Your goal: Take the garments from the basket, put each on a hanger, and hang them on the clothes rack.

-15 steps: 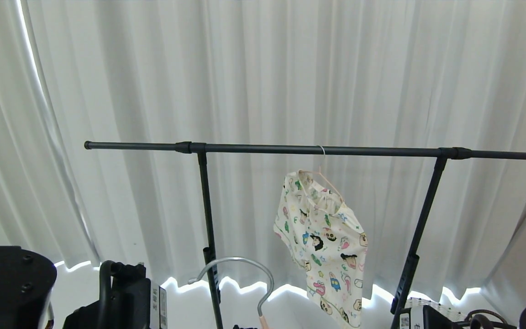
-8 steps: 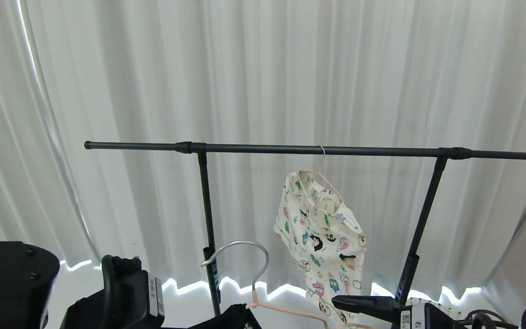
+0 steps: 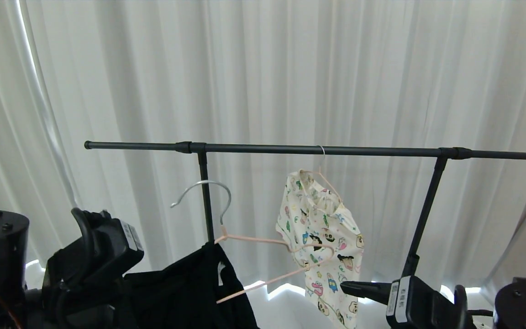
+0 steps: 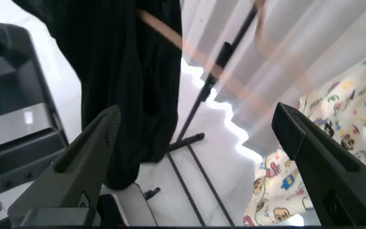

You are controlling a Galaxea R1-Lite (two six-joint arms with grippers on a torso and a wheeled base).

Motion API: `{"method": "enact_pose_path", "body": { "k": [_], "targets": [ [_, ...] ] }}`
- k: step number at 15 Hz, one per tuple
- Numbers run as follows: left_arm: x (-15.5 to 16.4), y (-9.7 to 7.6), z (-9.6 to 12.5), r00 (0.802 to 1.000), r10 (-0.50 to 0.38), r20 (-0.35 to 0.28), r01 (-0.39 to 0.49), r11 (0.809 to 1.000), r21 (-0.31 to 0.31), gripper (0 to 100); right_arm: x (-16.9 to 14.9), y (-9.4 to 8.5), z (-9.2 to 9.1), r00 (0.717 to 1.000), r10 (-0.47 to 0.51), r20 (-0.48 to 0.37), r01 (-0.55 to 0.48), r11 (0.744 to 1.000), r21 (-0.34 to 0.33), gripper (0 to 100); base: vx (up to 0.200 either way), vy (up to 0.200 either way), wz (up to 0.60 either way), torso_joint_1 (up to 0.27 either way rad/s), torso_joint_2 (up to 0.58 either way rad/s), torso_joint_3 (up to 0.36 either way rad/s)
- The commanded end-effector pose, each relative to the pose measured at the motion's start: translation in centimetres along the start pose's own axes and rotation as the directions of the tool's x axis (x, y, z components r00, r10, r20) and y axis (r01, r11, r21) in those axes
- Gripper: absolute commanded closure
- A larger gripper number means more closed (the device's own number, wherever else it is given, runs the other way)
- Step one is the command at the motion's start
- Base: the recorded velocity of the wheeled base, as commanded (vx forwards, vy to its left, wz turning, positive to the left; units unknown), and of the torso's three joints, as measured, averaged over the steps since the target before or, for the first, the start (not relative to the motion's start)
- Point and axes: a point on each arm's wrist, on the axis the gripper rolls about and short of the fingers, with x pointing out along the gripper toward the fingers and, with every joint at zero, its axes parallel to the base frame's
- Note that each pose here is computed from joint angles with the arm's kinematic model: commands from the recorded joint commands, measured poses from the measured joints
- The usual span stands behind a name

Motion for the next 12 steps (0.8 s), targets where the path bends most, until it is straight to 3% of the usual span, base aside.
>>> {"method": "enact_pose_path", "body": {
  "k": [1,5,9,12],
  "targets": [
    [-0.1,0.5,0.7,0.998,0.032,0.047,-0.033,0.999,0.008,100,1.3,-0.2,-0.1,1.000,-0.009,-0.023,0.009,0.999,0.036,0,0.000,0.000,0.00,0.000,0.00,0.000],
    [-0.5,1.2,2.3,0.985,0.119,0.122,-0.121,0.992,0.016,100,5.5,-0.3,1.7,1.000,-0.018,0.009,0.015,0.981,0.191,0,0.000,0.000,0.00,0.000,0.00,0.000],
    [-0.8,1.3,3.4,0.980,0.115,0.161,-0.122,0.992,0.034,100,7.7,-0.8,1.0,0.997,-0.067,-0.033,0.072,0.976,0.206,0,0.000,0.000,0.00,0.000,0.00,0.000],
    [-1.0,1.0,3.7,0.978,0.102,0.180,-0.113,0.992,0.050,100,9.4,-2.1,0.4,0.985,-0.163,-0.061,0.173,0.962,0.211,0,0.000,0.000,0.00,0.000,0.00,0.000]
  ]
}}
